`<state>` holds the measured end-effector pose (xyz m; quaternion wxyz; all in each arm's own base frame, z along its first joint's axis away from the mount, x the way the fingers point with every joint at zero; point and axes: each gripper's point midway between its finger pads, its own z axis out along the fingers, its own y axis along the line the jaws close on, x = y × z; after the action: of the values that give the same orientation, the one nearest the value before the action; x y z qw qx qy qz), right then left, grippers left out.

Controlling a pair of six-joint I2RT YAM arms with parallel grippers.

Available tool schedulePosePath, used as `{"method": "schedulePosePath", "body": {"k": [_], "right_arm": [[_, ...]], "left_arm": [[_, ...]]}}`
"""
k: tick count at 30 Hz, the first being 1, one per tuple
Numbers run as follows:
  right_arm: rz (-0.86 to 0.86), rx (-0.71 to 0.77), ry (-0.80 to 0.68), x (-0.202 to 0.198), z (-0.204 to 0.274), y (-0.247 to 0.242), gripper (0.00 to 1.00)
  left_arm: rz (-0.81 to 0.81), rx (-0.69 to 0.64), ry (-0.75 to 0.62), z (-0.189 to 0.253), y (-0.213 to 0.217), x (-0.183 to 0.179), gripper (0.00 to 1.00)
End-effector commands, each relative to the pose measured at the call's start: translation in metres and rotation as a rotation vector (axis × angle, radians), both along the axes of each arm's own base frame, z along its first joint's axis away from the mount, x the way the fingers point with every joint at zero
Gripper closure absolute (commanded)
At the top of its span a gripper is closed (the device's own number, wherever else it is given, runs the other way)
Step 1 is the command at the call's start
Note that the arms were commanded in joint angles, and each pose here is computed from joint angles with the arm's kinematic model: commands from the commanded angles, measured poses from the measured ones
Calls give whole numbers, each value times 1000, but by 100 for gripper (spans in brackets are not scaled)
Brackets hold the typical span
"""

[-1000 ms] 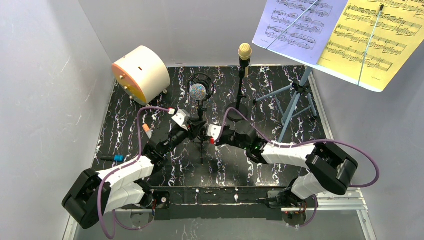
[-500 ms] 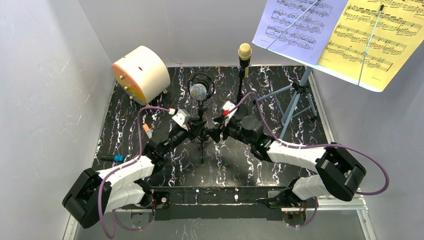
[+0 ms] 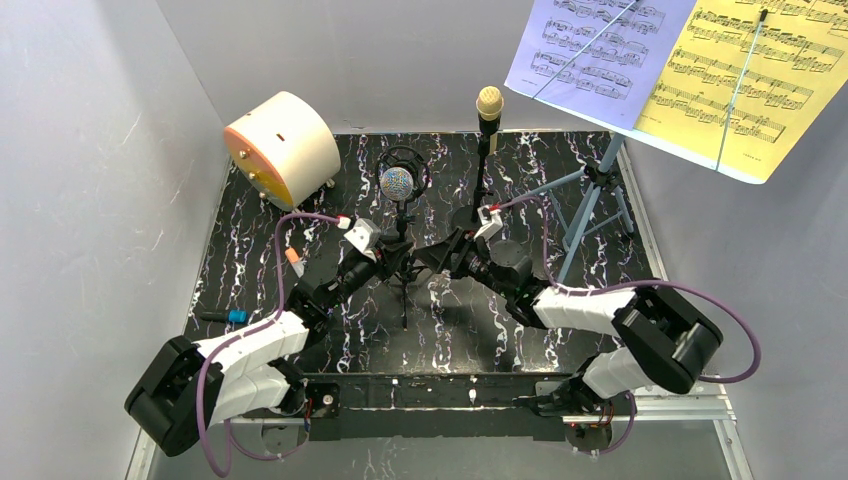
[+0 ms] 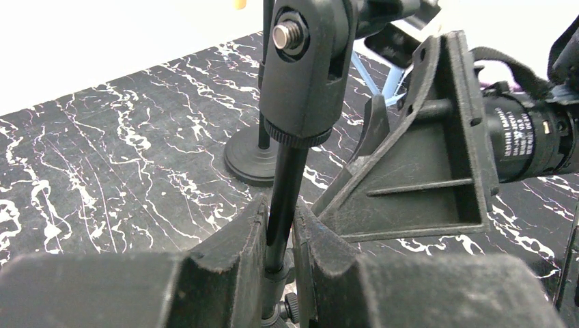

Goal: Pack up the instrument practice props
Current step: Unscrew the knob on the microphone stand.

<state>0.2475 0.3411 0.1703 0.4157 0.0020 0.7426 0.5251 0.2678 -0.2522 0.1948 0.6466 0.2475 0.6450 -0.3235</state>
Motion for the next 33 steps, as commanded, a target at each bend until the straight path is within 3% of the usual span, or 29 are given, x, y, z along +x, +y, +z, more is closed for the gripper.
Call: {"method": "schedulePosePath", "body": {"k": [1, 18, 33], "right_arm": [[-14, 208, 129, 0, 20, 7, 30], [95, 309, 242, -12, 13, 26, 50], [90, 351, 200, -8, 24, 26, 61]], "left_arm": [[-26, 135, 194, -65, 2, -15, 100], [-32, 138, 197, -66, 2, -15, 100], [-37, 136, 195, -65, 1, -16, 100]]}}
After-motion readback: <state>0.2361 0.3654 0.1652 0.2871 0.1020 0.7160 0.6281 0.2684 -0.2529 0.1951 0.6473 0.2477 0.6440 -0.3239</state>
